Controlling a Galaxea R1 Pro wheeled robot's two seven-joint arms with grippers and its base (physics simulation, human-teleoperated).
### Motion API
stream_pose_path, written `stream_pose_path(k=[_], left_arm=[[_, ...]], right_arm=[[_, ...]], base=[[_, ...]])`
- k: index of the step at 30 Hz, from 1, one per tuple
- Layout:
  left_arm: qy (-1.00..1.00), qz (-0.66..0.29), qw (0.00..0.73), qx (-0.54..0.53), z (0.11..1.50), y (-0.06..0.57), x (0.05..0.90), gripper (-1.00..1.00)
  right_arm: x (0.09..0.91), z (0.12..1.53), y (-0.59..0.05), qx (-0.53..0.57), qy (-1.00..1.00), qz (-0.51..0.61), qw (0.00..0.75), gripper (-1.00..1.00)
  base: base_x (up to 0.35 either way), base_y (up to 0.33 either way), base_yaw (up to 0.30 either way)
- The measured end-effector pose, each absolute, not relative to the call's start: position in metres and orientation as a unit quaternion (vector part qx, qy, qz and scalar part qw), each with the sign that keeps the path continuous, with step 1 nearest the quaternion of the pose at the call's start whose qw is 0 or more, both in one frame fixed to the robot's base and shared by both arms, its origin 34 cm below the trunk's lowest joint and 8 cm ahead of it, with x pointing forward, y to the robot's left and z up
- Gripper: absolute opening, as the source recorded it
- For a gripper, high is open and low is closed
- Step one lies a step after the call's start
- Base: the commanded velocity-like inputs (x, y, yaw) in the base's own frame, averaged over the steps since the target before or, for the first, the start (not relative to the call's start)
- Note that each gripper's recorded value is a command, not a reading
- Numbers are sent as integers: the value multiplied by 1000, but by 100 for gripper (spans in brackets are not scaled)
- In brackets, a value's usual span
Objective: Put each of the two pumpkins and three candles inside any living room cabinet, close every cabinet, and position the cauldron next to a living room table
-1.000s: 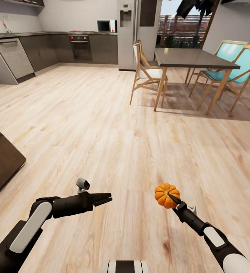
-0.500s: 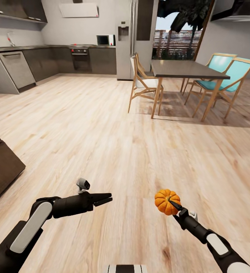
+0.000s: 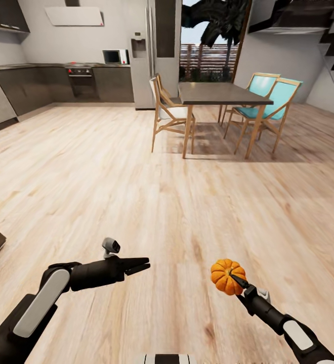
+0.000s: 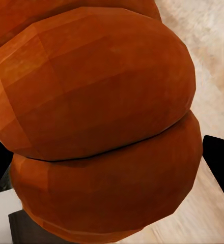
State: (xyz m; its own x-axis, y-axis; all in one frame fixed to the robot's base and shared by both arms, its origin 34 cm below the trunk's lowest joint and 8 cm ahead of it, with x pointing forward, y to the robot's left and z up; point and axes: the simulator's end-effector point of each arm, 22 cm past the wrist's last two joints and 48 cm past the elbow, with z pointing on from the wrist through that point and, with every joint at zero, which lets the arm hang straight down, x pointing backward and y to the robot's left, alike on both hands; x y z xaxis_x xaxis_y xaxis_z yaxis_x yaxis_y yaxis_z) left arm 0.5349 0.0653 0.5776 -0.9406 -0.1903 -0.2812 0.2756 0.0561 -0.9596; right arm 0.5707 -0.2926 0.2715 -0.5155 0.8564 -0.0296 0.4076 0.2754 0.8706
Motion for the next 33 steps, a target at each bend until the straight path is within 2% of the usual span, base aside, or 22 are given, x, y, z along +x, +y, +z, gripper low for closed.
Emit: stream_pose_path(k=[20, 33], left_arm=[[706, -687, 167, 32, 578, 63, 533, 100], [707, -688, 164, 32, 576, 61, 532, 100]], right_arm=[[565, 269, -297, 423, 755, 430, 258, -100], [565, 269, -297, 422, 756, 429, 257, -100]], base=[[150, 156, -273], [32, 25, -273]])
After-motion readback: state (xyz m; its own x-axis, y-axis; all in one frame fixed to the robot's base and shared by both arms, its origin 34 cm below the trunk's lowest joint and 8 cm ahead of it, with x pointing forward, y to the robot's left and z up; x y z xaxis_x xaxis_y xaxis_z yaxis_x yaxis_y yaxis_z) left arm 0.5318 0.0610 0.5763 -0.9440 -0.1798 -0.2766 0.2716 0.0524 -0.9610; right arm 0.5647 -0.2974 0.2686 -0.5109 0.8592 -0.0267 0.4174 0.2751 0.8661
